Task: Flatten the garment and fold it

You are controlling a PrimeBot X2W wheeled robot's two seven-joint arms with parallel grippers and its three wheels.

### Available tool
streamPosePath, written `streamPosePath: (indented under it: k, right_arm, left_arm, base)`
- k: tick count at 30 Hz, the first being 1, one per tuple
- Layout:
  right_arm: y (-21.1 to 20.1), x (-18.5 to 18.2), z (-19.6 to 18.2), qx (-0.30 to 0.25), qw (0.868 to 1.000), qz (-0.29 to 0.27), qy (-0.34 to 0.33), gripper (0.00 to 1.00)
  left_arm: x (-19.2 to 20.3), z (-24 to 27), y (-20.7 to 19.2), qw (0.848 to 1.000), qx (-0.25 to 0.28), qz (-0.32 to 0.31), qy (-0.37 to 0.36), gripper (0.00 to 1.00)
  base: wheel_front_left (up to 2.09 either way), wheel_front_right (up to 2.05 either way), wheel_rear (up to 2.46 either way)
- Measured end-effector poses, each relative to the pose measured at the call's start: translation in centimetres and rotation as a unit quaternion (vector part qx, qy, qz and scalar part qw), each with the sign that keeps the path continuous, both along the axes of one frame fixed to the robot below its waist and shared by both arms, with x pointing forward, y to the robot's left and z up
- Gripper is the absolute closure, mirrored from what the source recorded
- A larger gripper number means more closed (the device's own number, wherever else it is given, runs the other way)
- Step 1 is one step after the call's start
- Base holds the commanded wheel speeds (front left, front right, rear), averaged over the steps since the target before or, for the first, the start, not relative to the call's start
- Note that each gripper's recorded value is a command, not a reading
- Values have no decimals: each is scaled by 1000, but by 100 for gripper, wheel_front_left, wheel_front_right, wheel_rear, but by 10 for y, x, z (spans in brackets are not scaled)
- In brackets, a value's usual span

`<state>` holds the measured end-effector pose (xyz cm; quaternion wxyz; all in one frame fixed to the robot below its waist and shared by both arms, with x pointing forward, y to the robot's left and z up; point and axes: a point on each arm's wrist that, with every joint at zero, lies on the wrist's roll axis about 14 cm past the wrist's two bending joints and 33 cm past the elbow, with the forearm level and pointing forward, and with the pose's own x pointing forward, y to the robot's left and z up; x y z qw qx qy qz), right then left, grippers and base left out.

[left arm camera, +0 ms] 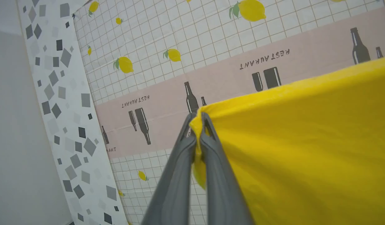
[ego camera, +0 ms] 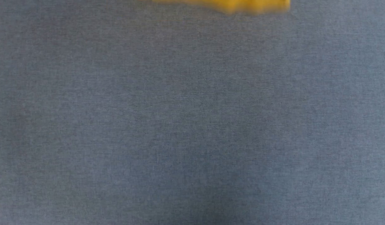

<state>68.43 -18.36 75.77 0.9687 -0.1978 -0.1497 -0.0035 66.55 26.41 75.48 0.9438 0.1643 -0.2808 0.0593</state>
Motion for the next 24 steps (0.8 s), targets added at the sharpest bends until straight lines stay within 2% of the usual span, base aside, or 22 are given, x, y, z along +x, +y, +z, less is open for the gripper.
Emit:
streamPosePath:
  k: [4, 7, 11, 14, 15, 16, 19, 24]
  right_arm:
    - [-2, -4, 32, 4, 999, -1, -51, 100]
    - [0, 0, 25, 7, 999, 3, -43, 100]
    - [6, 12, -29, 2, 1000, 13, 22, 100]
    - [12, 13, -93, 3, 995, 30, 92, 100]
    - [15, 10, -116, 5, 992, 37, 118, 100]
    - [27, -24, -205, 32, 972, 72, 220, 100]
    - [30, -55, -240, 55, 959, 88, 264, 100]
    - [21, -114, -271, 96, 941, 93, 312, 100]
  left_arm:
    - [-6, 26, 2, 999, -6, -2, -41, 100]
    - [-1, 15, 1, 1000, 1, -6, -12, 100]
    - [11, -44, -5, 997, 24, -21, 77, 100]
    - [10, -121, -9, 983, 31, -31, 178, 100]
    - [6, -146, -9, 977, 30, -35, 210, 100]
    - [-34, -239, -3, 941, 1, -42, 336, 100]
    - [-72, -285, -3, 915, -27, -47, 400, 100]
    - [-144, -332, -8, 874, -127, -50, 467, 100]
  base:
    - [0, 0, 0]
    - [0, 0, 0]
    - [0, 0, 0]
    - [0, 0, 0]
    - [0, 0, 0]
    - [0, 0, 0]
    - [0, 0, 0]
    - [0, 0, 0]
